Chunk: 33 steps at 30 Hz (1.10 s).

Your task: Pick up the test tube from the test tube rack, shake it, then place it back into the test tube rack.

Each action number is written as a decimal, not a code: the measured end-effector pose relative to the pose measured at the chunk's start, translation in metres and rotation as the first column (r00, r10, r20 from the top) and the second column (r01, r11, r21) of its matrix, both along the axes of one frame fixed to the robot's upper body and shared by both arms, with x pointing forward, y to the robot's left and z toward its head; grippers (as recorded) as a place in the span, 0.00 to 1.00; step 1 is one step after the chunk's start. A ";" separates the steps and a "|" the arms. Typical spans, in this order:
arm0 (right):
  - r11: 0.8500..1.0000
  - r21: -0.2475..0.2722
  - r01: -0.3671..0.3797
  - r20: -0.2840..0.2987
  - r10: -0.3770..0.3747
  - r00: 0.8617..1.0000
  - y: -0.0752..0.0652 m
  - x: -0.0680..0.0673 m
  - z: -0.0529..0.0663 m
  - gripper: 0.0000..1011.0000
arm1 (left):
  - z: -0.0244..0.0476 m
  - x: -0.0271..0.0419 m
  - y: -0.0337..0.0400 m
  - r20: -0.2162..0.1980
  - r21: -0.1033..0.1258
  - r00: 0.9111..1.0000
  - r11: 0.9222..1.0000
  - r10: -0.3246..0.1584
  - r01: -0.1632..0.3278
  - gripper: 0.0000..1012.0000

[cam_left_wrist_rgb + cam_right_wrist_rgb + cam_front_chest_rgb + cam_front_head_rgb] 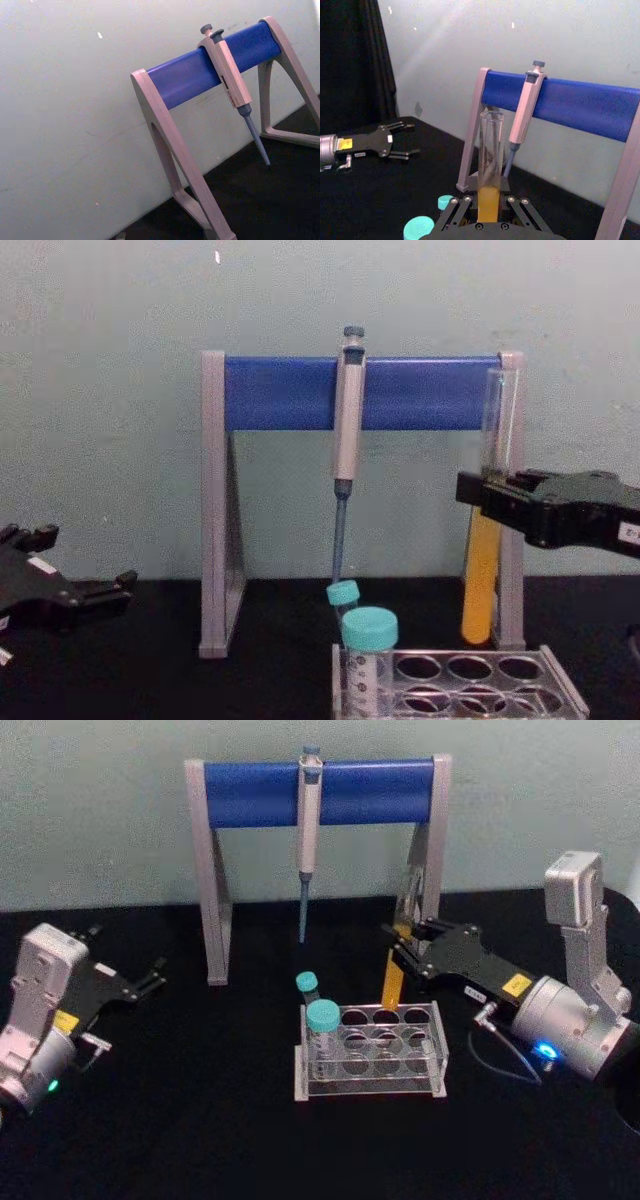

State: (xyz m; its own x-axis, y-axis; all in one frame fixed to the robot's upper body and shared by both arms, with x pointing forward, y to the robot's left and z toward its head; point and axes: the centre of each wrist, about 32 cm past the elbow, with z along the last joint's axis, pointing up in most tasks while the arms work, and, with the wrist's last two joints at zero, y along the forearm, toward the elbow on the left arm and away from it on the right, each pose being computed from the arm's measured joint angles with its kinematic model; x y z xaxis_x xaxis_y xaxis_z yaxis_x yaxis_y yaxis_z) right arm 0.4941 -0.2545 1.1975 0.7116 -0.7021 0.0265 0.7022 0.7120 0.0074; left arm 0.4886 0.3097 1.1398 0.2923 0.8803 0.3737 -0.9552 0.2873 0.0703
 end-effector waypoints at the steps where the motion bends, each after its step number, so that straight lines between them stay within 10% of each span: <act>1: 1.000 0.000 -0.001 -0.002 0.001 1.000 0.000 0.000 0.000 0.23 | 0.0000 0.0000 0.0000 0.000 0.000 1.000 1.000 0.000 0.000 0.99; 33: 1.000 -0.024 0.009 -0.047 -0.010 0.999 0.003 0.002 -0.012 0.23 | 0.0000 0.0000 0.0000 0.000 0.000 1.000 1.000 0.000 0.000 0.99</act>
